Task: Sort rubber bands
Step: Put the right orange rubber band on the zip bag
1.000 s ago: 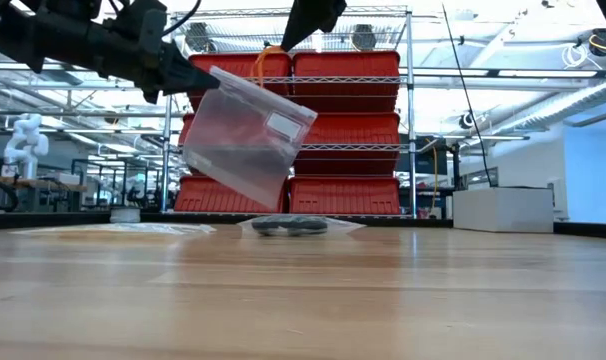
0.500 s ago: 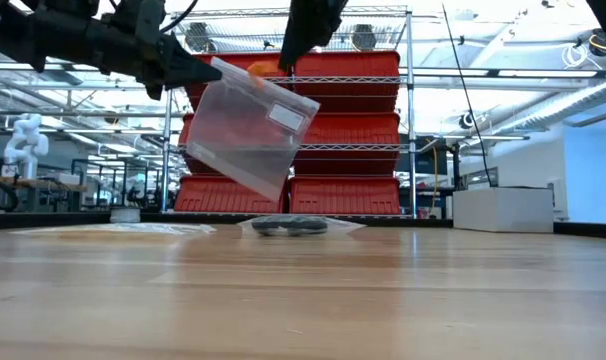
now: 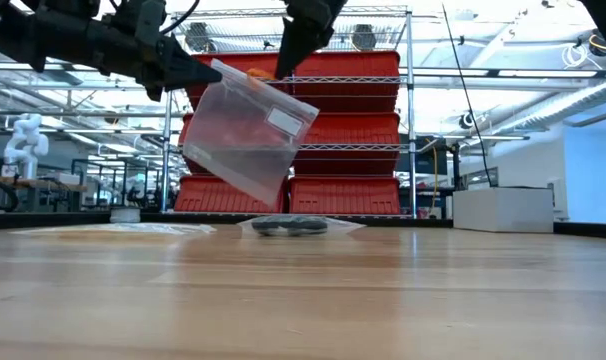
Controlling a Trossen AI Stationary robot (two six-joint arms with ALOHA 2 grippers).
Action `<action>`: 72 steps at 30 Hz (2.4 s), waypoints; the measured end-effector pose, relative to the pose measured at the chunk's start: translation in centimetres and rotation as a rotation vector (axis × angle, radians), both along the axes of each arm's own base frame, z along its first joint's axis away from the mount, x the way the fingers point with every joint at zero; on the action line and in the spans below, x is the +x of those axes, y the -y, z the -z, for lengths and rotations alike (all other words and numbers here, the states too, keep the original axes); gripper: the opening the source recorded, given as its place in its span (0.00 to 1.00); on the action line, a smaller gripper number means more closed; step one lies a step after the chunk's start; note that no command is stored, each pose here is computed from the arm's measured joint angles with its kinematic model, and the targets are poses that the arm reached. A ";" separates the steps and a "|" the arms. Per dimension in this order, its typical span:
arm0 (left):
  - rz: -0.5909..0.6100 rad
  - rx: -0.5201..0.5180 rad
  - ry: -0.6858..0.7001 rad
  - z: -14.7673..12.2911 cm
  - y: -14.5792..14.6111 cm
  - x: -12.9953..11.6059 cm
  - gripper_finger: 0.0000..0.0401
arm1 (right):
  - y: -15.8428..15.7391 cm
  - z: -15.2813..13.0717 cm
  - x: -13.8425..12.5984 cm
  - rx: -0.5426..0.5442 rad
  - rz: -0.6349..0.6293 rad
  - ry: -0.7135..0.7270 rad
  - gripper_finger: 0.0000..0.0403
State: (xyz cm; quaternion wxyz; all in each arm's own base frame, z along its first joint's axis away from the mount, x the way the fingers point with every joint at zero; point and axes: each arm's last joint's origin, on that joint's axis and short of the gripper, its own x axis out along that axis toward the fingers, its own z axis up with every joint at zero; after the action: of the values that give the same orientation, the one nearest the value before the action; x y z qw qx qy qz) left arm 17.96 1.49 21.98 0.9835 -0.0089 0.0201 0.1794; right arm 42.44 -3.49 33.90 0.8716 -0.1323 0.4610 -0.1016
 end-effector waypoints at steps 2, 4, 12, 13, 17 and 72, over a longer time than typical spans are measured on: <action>0.002 0.000 0.000 0.0 0.0 0.0 0.00 | 0.0 -0.2 0.0 -0.002 0.005 0.009 0.00; 0.007 0.000 0.000 0.0 0.1 0.0 0.00 | 0.0 -0.2 0.0 -0.014 0.013 0.009 0.00; -0.004 -0.021 0.012 0.0 0.1 0.0 0.00 | -1.4 -0.3 0.1 -0.065 -0.025 -0.001 0.00; -0.006 -0.026 0.013 0.0 0.1 0.0 0.00 | -1.7 -0.3 0.1 -0.075 -0.030 -0.003 0.00; -0.009 -0.044 0.021 -0.1 0.1 0.0 0.00 | -2.6 -0.3 0.1 -0.111 -0.046 -0.008 0.00; -0.100 -0.137 0.022 0.1 -0.2 0.2 0.00 | -5.2 4.7 3.3 -0.356 -0.172 -0.140 0.00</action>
State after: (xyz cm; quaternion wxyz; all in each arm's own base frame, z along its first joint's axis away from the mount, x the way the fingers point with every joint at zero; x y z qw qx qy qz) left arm 18.15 1.69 21.93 0.9706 -0.0790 0.0212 0.2265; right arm 45.74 1.74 29.20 0.8058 -0.3298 0.4822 -0.0970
